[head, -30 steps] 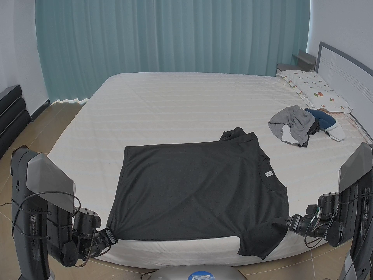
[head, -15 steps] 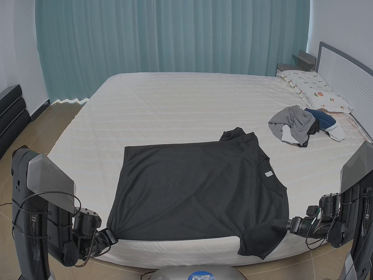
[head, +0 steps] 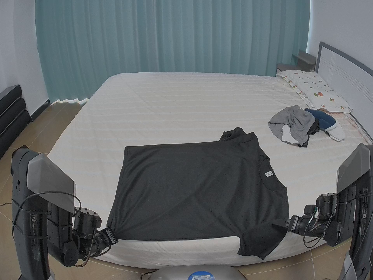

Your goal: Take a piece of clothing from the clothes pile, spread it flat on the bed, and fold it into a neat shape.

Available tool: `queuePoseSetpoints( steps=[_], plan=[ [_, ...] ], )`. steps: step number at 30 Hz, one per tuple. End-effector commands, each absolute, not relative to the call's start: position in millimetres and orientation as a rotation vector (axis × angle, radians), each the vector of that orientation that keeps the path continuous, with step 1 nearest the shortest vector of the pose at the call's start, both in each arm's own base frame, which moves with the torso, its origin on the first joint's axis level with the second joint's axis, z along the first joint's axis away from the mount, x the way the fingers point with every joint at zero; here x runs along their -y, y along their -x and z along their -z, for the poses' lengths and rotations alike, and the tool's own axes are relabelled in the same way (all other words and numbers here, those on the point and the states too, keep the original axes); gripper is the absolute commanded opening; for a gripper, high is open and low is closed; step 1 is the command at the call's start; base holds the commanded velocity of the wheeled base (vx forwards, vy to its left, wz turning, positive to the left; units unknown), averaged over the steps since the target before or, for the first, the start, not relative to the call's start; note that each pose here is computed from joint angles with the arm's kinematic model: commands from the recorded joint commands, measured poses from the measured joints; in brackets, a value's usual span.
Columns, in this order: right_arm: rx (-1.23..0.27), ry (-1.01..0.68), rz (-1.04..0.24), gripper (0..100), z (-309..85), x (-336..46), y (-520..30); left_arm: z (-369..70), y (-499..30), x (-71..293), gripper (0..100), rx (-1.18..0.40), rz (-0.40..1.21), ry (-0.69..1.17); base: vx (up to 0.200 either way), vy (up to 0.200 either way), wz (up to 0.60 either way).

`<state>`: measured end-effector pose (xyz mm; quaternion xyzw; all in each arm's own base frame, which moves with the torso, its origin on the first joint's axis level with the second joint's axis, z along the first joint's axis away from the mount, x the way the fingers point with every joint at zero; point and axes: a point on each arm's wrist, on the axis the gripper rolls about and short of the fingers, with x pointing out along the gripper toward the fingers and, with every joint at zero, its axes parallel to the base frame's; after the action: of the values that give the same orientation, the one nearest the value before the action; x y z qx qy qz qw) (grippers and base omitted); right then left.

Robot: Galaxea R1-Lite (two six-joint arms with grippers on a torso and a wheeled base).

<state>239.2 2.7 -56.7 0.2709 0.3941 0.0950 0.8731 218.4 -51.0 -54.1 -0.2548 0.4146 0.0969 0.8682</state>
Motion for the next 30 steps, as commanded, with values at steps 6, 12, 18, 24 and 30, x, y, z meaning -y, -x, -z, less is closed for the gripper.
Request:
queuePoseSetpoints(
  steps=[6, 12, 18, 24, 30],
  plan=[
    [-0.821, -0.561, -0.168, 0, 56, 8, -234, 54, -219, 51, 0, -0.868, -0.203, 0.533, 0.000, 0.000, 0.00],
    [-0.830, -0.564, -0.157, 0, 54, 16, -225, 54, -221, 51, 0, -0.857, -0.200, 0.537, 0.000, 0.000, 0.00],
    [-0.819, -0.557, -0.185, 0, 45, 28, -213, 52, -220, 46, 0, -0.851, -0.218, 0.543, 0.000, 0.000, 0.00],
    [-0.821, -0.548, -0.186, 0, 43, 32, -208, 47, -214, 41, 0, -0.821, -0.206, 0.528, 0.000, 0.000, 0.00],
    [-0.860, -0.511, -0.199, 0, 46, 32, -204, 45, -211, 34, 0, -0.801, -0.201, 0.475, 0.000, 0.000, 0.00]
  ],
)
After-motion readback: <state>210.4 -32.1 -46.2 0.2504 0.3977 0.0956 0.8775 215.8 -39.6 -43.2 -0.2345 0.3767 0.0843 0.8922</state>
